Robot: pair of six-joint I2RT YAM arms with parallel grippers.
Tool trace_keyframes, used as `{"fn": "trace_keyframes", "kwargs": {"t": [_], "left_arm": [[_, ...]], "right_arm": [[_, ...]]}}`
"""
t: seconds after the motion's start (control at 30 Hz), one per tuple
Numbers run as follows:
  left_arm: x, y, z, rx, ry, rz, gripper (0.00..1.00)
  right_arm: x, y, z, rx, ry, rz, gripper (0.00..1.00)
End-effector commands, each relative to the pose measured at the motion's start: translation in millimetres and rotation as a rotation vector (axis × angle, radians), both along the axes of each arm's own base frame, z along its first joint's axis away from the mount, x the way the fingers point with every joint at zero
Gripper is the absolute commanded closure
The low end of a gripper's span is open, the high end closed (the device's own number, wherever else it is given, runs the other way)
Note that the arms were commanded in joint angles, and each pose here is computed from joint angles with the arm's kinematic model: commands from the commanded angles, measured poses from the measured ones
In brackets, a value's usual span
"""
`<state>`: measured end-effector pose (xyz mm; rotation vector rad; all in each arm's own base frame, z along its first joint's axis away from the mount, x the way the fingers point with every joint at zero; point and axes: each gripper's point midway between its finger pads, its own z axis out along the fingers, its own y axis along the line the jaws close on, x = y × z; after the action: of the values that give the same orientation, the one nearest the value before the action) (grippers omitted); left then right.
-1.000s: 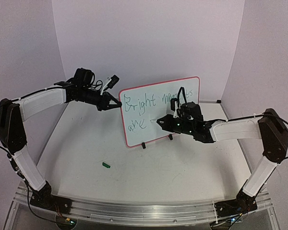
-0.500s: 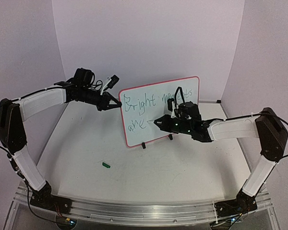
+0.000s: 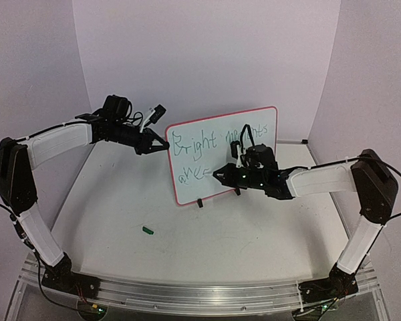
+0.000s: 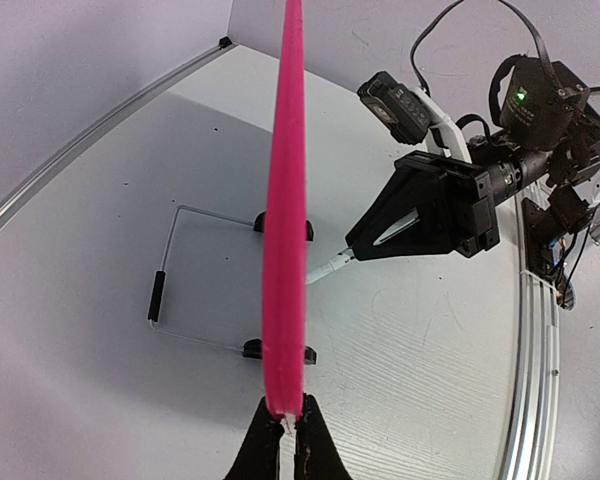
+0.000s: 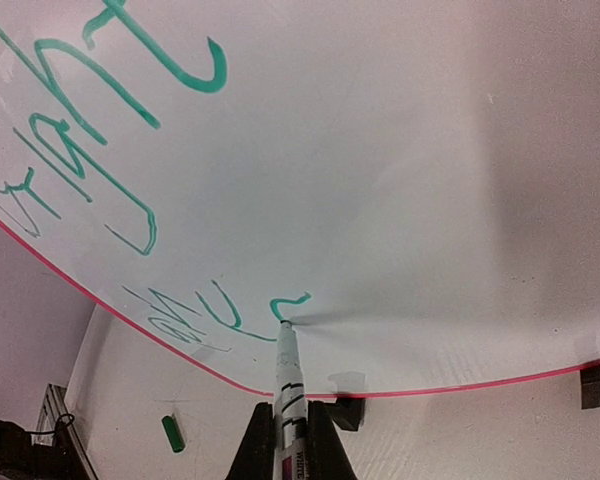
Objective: Write a sentence on the whiteboard
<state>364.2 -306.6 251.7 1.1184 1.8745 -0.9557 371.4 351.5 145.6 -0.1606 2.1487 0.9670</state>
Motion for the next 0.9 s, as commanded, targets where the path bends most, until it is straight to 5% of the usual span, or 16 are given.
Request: {"fn": "trace_keyframes", "kwargs": {"t": [0.0, 0.63, 0.87], "left_arm": [[-14, -7, -12, 0.024, 0.067, -0.046, 1.0], [-14, -7, -12, 0.021, 0.069, -0.048, 1.0], [-14, -8, -12, 0.021, 0.072, -0.048, 1.0]], "right_arm": [[15, -11, 20, -0.01, -0.065, -0.08, 1.0], [23, -17, 89, 0.049, -0.183, -0.111, 1.0], [22, -13, 71, 0.034, -0.147, -0.089, 1.0]]}}
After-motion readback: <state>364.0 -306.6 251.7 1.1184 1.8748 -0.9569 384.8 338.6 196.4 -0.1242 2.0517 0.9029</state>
